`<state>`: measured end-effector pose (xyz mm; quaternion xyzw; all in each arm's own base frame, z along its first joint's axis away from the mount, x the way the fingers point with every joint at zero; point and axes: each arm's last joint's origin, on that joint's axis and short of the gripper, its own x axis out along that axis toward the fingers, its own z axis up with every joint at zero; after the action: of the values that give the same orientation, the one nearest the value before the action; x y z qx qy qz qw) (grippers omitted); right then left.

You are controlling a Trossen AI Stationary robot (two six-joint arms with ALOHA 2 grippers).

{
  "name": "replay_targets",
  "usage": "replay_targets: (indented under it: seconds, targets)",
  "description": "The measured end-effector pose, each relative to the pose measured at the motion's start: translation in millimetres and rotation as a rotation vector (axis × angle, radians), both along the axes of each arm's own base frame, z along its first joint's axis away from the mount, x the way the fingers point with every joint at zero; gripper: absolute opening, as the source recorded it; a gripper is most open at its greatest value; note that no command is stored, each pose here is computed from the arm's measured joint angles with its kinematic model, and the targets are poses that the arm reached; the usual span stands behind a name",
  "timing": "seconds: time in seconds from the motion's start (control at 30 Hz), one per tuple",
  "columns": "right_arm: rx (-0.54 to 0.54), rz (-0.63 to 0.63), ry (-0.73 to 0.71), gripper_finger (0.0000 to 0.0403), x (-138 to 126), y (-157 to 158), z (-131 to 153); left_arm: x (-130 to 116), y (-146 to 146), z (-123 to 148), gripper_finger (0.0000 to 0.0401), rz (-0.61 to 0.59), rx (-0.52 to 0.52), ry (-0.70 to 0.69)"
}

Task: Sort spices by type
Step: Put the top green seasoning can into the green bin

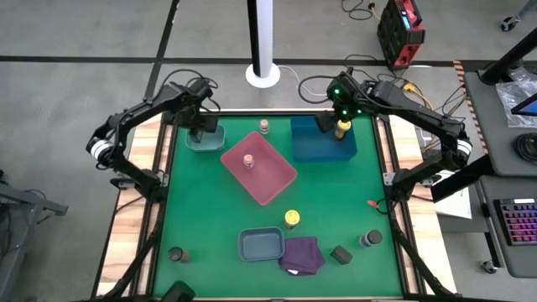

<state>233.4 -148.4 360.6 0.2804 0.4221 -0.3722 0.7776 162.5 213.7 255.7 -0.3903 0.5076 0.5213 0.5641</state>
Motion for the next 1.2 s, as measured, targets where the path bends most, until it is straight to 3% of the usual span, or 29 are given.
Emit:
replay_targets:
  seconds: [0.33,0.73,1.03,1.2]
  targets:
    - [-0.010,0.012,-0.003,0.0311,1,0,0,-2,-1,-16,0.0110,0.047,0.006,0.000]
    - [-0.013,0.015,-0.004,0.0299,1,-1,1,-1,2,-24,0.0110,0.072,0.050,-0.017]
    - [-0.014,0.015,-0.005,0.0315,1,-1,1,-6,-3,-37,0.0114,0.099,0.018,0.007]
    - [-0.014,0.015,-0.006,0.0310,1,-1,1,-5,-1,-36,0.0142,0.109,0.040,-0.003]
